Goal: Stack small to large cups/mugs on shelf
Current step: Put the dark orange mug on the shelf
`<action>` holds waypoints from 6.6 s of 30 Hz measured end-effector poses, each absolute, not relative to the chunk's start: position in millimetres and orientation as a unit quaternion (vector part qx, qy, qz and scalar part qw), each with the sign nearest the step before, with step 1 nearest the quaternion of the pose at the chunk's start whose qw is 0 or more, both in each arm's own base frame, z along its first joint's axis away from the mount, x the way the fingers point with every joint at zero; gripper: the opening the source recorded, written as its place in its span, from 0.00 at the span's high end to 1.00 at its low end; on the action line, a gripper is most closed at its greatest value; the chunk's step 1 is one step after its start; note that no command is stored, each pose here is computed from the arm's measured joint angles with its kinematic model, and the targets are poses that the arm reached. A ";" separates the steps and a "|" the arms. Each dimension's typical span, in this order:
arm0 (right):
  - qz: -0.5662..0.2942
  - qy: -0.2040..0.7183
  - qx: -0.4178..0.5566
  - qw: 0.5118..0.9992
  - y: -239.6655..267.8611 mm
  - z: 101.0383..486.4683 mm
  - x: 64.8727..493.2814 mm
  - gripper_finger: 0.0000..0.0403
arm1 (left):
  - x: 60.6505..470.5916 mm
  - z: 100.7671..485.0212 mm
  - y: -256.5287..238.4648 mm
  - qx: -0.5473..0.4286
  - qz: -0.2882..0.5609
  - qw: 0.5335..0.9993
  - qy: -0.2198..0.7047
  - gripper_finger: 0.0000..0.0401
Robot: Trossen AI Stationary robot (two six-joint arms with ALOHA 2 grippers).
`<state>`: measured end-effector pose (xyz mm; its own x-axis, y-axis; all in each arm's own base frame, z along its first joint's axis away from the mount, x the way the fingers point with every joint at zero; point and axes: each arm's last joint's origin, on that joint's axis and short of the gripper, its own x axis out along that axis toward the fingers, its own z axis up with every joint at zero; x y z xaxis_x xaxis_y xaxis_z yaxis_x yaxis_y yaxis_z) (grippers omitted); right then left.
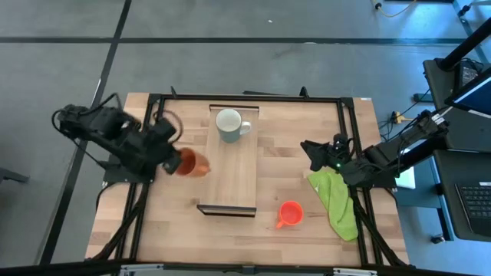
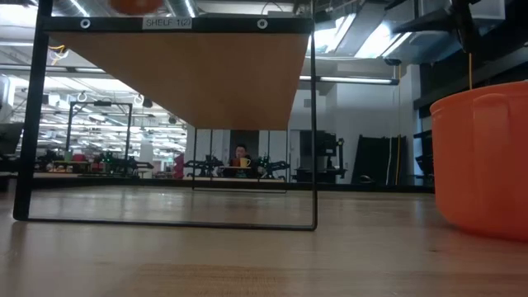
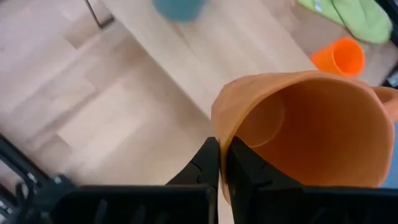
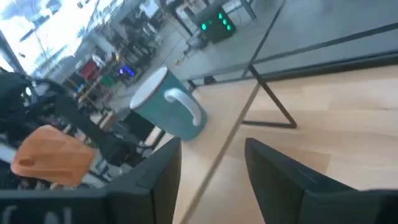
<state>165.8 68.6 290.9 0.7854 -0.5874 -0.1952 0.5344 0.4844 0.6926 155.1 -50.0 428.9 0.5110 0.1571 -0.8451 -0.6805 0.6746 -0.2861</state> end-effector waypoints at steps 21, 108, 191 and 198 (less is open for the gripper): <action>-0.301 -0.055 0.391 0.868 50.8 313.5 139.2 0.56 | 281.0 388.8 -36.6 -0.303 0.272 0.767 0.496 0.98; -0.199 0.206 0.338 0.896 56.4 335.3 254.9 0.98 | 253.0 358.6 -156.2 -0.316 0.349 0.812 0.344 0.83; -0.089 0.236 0.374 0.892 -3.8 281.1 342.6 1.00 | 269.5 342.0 -103.8 -0.266 0.440 0.783 0.350 0.83; -0.089 0.235 0.373 0.893 -3.8 281.1 342.6 1.00 | 271.1 342.1 -99.6 -0.257 0.442 0.784 0.352 0.83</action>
<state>342.6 -3.8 281.1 0.8733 0.0174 -0.4868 0.3344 0.7054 0.6250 271.1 -99.6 342.1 0.3616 0.5115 -0.7795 -0.8736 0.4780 -0.0915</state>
